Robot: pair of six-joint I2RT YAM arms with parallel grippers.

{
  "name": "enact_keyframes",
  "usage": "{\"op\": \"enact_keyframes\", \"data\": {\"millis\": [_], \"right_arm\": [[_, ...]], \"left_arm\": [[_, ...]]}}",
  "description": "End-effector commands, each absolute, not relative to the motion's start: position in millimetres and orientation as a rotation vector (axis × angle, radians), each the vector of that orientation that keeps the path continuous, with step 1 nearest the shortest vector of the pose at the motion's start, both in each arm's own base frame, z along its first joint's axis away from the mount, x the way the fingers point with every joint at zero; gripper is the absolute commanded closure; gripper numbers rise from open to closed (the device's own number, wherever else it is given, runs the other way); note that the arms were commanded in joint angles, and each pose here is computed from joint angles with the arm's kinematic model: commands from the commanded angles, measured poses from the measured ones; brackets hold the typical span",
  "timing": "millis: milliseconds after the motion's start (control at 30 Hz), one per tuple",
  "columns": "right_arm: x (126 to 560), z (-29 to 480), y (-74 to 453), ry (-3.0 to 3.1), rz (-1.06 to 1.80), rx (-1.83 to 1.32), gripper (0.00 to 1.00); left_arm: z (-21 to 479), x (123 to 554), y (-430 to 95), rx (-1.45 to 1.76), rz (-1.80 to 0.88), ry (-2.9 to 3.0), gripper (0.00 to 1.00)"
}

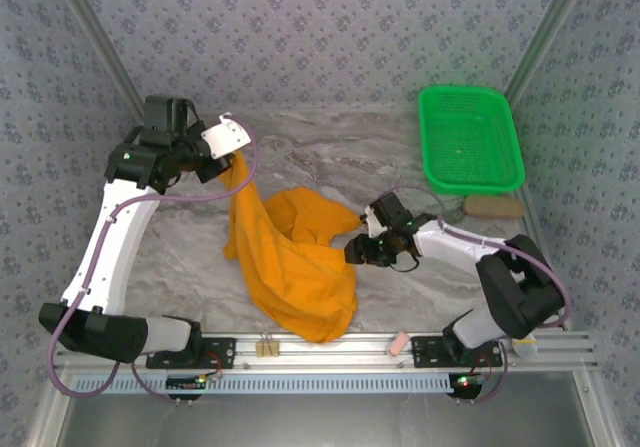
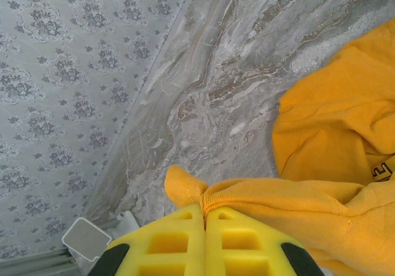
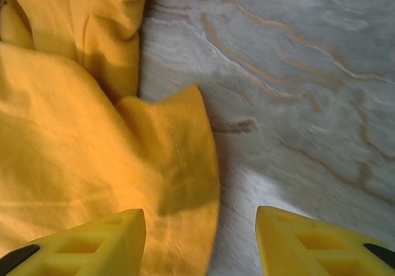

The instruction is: Fold the inside-out t-shirt

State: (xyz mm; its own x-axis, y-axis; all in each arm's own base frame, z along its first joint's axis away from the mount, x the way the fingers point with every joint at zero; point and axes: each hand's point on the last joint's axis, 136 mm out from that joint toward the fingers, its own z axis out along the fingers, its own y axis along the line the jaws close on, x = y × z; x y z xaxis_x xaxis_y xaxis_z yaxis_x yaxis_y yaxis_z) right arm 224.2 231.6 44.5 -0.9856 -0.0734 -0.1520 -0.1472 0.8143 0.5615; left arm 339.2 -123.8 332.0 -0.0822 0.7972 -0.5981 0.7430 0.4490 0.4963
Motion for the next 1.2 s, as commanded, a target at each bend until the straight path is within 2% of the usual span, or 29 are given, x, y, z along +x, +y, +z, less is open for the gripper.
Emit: {"op": "enact_keyframes", "data": {"millis": [0,67,100,267,333,433,567,600,633,733,867,900,933,967,1067,1167], "right_arm": [[231.2,40.7,247.1,2.863,1.004,-0.126,0.49],[233.4,36.4,251.7,2.866,1.045,-0.117,0.56],[234.0,36.2,253.4,2.863,1.060,-0.115,0.66],[239.5,59.2,247.1,2.802,0.994,-0.163,0.97],[242.1,70.5,239.5,2.793,0.948,-0.163,1.00],[250.5,93.5,225.0,2.770,0.835,-0.165,0.98],[267.0,123.1,180.6,2.739,0.428,-0.166,0.78],[271.6,130.4,174.7,2.721,0.381,-0.163,0.77],[274.6,136.1,172.3,2.704,0.368,-0.178,0.77],[278.5,143.3,180.7,2.689,0.481,-0.199,0.99],[277.8,135.8,192.4,2.718,0.593,-0.162,0.99],[275.3,128.3,191.6,2.753,0.599,-0.115,0.83],[271.2,117.2,190.6,2.799,0.616,-0.059,0.62],[265.9,105.9,194.0,2.838,0.663,-0.015,0.53],[246.1,73.9,216.2,2.915,0.884,0.055,0.50],[236.2,53.0,227.9,2.968,0.925,0.044,0.49]], "left_arm": [[337.6,333.1,-123.1,1.318,0.083,1.810,1.00],[337.6,331.7,-122.8,1.320,0.083,1.810,1.00],[338.4,331.2,-122.5,1.318,0.084,1.811,1.00],[341.7,328.0,-117.9,1.317,0.115,1.811,1.00],[344.6,327.3,-117.1,1.312,0.123,1.804,1.00],[348.3,327.1,-117.1,1.298,0.121,1.801,1.00],[357.3,330.9,-114.4,1.261,0.140,1.801,1.00],[360.3,331.3,-114.6,1.254,0.140,1.797,1.00],[363.0,331.2,-116.5,1.254,0.130,1.789,1.00],[367.7,331.0,-119.1,1.251,0.113,1.777,1.00],[368.0,330.5,-119.0,1.254,0.111,1.782,1.00],[366.9,329.6,-118.7,1.261,0.111,1.786,1.00],[364.0,327.8,-118.4,1.273,0.110,1.793,1.00],[360.8,327.7,-117.3,1.281,0.114,1.803,1.00],[353.2,328.1,-114.1,1.291,0.132,1.824,1.00],[346.4,328.0,-113.3,1.301,0.131,1.841,1.00]]}}
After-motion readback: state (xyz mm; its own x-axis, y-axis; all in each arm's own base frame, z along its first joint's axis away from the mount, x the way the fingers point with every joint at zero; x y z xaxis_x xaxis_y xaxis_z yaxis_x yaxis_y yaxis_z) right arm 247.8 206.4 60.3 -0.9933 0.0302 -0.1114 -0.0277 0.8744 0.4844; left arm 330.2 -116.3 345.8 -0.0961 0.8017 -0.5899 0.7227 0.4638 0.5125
